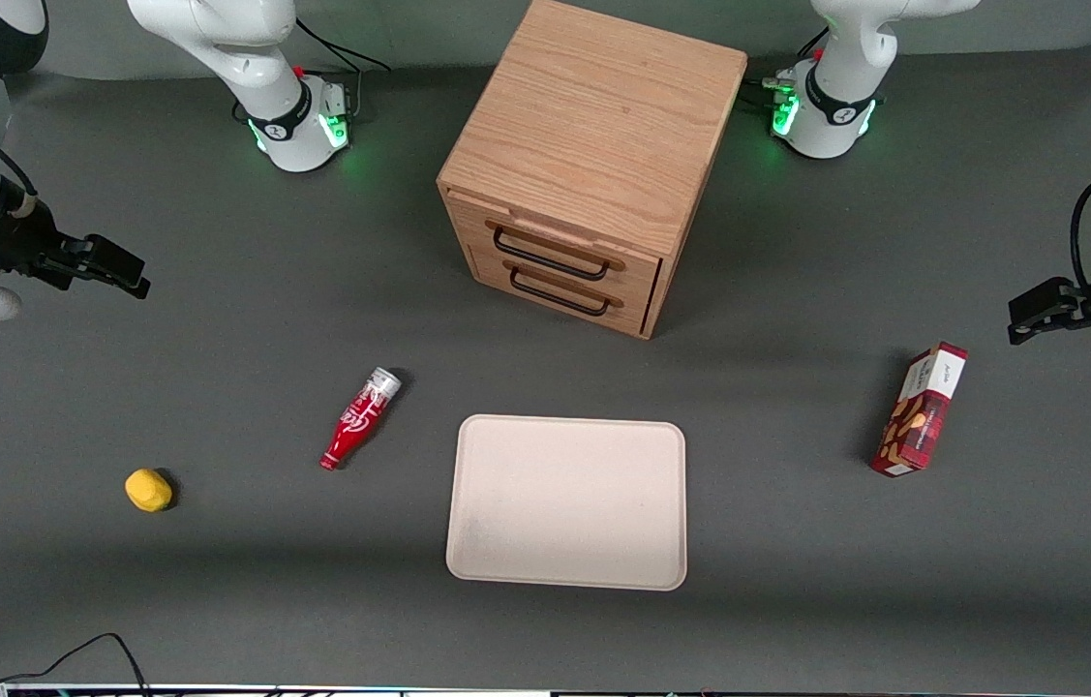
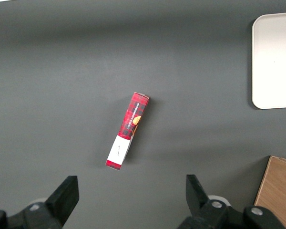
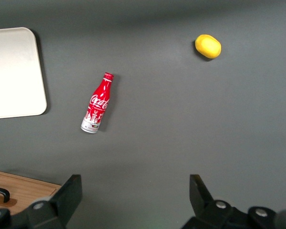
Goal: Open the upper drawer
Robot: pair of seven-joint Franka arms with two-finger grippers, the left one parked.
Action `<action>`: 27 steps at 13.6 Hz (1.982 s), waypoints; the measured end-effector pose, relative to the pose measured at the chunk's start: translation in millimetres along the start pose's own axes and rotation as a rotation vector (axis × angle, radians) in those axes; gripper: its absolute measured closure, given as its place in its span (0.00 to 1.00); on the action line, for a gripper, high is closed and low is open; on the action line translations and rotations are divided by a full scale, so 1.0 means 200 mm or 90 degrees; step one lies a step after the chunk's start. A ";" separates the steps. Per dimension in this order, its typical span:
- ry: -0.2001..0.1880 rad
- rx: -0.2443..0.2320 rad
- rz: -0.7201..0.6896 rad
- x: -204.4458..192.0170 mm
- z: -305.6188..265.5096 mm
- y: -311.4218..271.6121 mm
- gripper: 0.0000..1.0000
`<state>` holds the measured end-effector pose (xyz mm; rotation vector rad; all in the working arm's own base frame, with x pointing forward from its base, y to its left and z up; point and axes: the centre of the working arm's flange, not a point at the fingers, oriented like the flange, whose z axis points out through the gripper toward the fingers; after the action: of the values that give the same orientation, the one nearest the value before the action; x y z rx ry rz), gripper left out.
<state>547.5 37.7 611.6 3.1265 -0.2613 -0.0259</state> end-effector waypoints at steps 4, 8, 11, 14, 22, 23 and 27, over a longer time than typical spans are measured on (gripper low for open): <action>-0.009 0.000 -0.001 0.00 0.03 0.00 0.00; -0.038 0.058 -0.149 -0.08 0.10 -0.46 0.00; -0.057 0.095 -0.347 -0.24 0.18 -1.04 0.00; -0.075 0.149 -0.460 -0.39 0.28 -1.45 0.00; -0.097 0.187 -0.637 -0.47 0.73 -1.88 0.00; -0.095 0.185 -0.649 -0.49 0.77 -1.93 0.00; -0.088 0.177 -0.675 -0.52 0.94 -2.02 0.00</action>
<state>509.6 451.8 423.6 3.0749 1.4858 -0.2156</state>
